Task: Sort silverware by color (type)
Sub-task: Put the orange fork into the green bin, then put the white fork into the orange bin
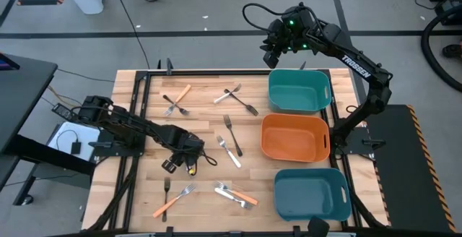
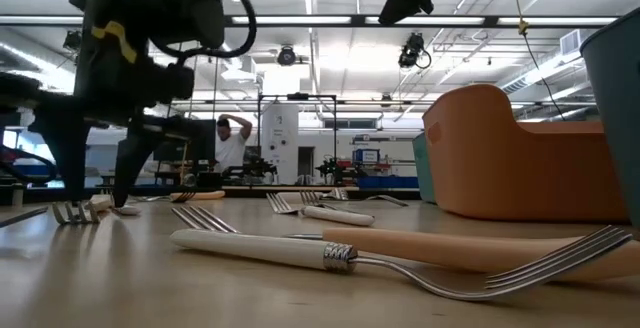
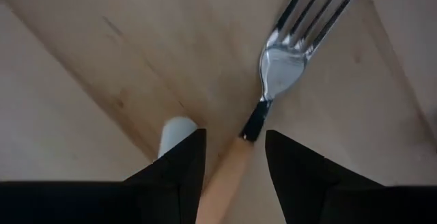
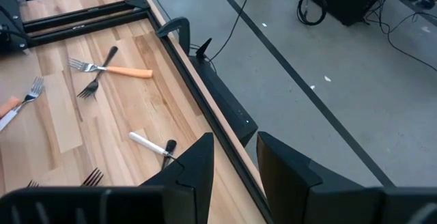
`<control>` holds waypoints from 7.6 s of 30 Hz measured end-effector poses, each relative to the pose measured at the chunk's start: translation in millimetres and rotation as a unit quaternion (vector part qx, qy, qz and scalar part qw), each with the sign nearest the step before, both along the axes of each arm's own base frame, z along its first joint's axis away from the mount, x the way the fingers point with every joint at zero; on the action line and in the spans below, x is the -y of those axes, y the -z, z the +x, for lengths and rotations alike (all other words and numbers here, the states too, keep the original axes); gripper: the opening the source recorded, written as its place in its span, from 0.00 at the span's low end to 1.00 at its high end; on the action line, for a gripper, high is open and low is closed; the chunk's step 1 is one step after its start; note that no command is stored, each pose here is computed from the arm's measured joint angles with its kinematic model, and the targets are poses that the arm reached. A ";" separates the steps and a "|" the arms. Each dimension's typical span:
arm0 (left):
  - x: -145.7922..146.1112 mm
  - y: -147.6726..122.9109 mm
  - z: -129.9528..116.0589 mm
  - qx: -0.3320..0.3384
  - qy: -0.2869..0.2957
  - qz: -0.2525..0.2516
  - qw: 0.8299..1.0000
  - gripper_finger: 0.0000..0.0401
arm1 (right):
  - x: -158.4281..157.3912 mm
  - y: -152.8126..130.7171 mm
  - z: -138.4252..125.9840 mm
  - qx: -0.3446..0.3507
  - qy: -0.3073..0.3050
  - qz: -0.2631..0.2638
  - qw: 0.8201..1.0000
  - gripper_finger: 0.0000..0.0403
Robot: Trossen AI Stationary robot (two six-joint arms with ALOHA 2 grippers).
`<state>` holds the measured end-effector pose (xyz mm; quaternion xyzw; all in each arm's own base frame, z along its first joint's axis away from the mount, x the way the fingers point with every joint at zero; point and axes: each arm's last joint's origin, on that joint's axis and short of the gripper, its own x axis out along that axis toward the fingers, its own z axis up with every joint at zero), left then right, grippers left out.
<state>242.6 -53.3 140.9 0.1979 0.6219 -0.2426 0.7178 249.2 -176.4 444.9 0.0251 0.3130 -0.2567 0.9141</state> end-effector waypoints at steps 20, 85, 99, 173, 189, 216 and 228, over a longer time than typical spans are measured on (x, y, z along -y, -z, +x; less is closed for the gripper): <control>-1.6 9.0 -4.8 0.002 -0.009 0.006 1.000 0.10 | 0.0 0.0 0.0 0.000 0.000 0.000 1.000 0.30; -143.0 -210.2 113.1 0.609 -0.433 -0.002 0.665 0.11 | -77.4 2.0 48.9 0.097 0.000 0.000 0.995 0.28; -145.6 -208.8 113.5 0.606 -0.417 -0.021 0.677 0.13 | -77.9 3.7 47.9 0.069 -0.021 -0.021 0.997 0.03; -248.6 -33.6 104.2 0.201 -0.515 -0.006 0.833 0.31 | -49.9 66.6 -24.9 -0.117 0.145 0.235 0.954 0.21; -262.0 -5.8 96.7 0.145 -0.542 -0.040 0.827 0.31 | -49.9 66.6 -24.8 -0.116 0.144 0.235 0.954 0.21; -249.9 -17.7 90.3 0.120 -0.505 -0.016 0.855 0.08 | -49.9 66.7 -24.8 -0.117 0.144 0.234 0.954 0.21; -227.2 -120.9 75.0 0.282 -0.497 -0.042 0.820 0.08 | -63.1 66.2 -16.8 -0.094 0.101 0.300 0.944 0.21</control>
